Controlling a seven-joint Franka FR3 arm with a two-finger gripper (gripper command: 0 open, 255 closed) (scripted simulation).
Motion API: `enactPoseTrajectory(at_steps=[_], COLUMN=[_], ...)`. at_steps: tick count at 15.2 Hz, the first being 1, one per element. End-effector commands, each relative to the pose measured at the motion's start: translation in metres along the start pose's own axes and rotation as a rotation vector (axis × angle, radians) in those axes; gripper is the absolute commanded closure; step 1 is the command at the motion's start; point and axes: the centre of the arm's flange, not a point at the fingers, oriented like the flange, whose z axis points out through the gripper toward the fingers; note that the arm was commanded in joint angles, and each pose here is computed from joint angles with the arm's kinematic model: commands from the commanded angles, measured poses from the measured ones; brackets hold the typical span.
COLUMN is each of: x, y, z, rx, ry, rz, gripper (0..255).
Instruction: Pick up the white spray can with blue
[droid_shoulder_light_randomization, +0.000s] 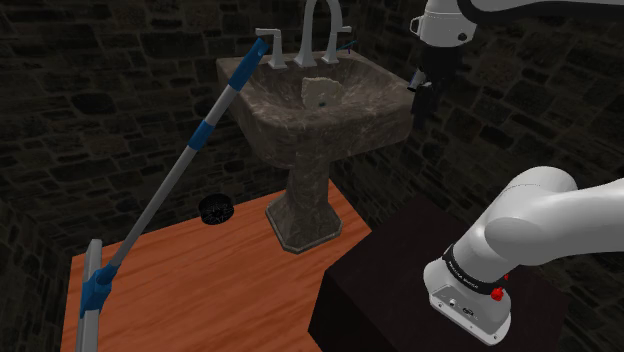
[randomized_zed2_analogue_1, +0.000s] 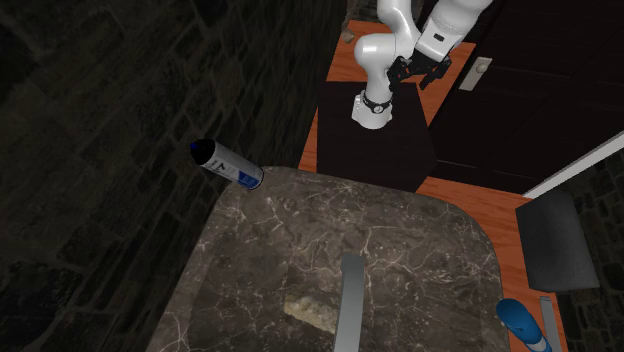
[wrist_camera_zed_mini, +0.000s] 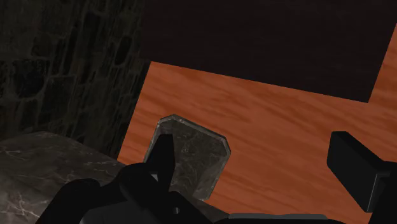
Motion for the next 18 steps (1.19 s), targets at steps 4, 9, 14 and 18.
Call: enactPoseTrajectory(at_steps=[4, 9, 14, 18], x=[-0.012, -0.026, -0.032, -0.031], y=[0.036, 0.097, 0.16, 0.21], z=[0.002, 0.004, 0.004, 0.004], rx=[-0.012, -0.033, -0.053, -0.069], ry=[0.0, 0.0, 0.0, 0.0], rz=[-0.076, -0.202, -0.328, -0.429], gripper=[0, 0, 0, 0])
